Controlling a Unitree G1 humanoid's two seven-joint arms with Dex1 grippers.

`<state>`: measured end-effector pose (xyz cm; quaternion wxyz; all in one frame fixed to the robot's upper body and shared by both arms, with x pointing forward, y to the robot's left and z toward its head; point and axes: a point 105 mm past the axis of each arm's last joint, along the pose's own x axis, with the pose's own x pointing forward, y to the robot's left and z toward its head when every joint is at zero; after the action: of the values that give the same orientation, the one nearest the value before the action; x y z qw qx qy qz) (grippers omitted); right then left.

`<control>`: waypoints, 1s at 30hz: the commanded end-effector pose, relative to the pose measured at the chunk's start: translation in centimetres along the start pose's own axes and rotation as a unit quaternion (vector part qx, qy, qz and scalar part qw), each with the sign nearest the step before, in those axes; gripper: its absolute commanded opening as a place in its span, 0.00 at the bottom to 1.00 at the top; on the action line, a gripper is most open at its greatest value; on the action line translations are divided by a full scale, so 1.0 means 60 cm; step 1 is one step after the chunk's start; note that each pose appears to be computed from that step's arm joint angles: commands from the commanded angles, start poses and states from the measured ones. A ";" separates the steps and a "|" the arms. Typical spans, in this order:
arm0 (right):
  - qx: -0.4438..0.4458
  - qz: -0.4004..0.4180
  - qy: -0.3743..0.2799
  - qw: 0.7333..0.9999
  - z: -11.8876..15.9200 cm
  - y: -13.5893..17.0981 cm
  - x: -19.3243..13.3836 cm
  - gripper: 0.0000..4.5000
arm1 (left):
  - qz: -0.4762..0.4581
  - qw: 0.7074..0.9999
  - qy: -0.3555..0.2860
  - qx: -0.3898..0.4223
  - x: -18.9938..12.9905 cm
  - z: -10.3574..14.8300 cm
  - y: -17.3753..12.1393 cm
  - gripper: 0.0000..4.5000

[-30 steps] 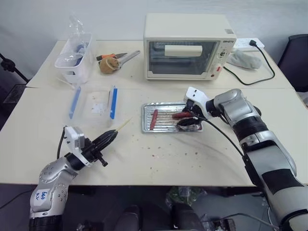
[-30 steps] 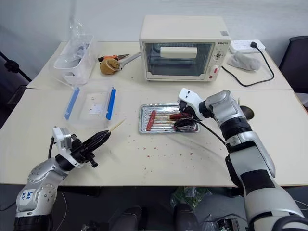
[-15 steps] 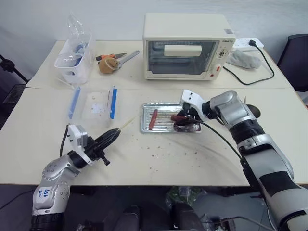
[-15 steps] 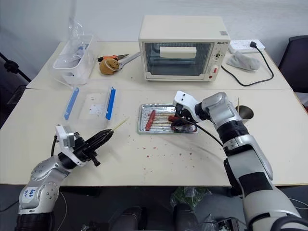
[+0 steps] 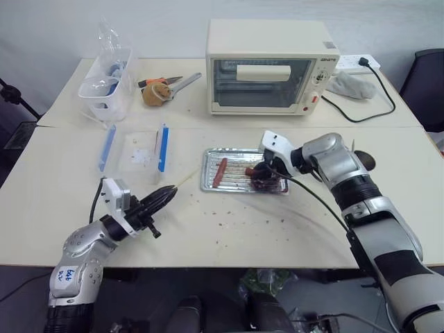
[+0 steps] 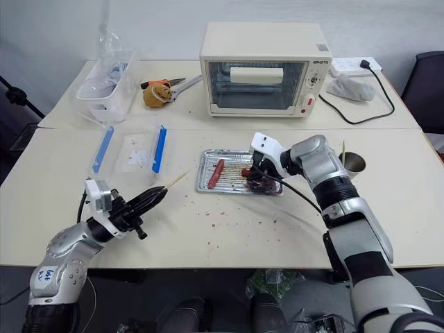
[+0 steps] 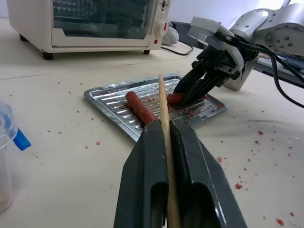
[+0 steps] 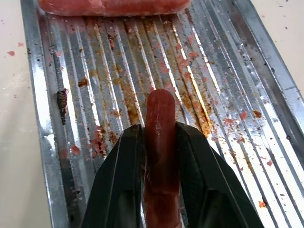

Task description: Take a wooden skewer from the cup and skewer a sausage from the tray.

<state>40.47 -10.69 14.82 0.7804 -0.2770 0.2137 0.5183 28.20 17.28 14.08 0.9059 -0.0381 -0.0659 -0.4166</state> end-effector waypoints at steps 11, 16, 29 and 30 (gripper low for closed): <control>-0.088 0.059 -0.073 0.992 0.059 0.038 -0.052 0.06 | -0.082 0.993 0.045 0.065 0.014 0.005 -0.021 0.00; -0.149 0.154 -0.106 0.971 0.079 0.106 -0.081 0.06 | -0.141 0.984 0.071 0.086 0.018 0.001 -0.035 0.00; -0.151 0.174 -0.109 0.967 0.086 0.150 -0.079 0.06 | -0.214 0.971 0.070 0.079 0.044 0.007 -0.058 0.00; -0.150 0.173 -0.109 0.967 0.086 0.150 -0.078 0.06 | -0.215 0.971 0.069 0.078 0.045 0.007 -0.059 0.00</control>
<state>30.99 -7.79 18.94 0.6495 -0.2797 0.1064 0.6990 27.29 13.14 14.40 0.8021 0.0709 -0.0319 -0.5921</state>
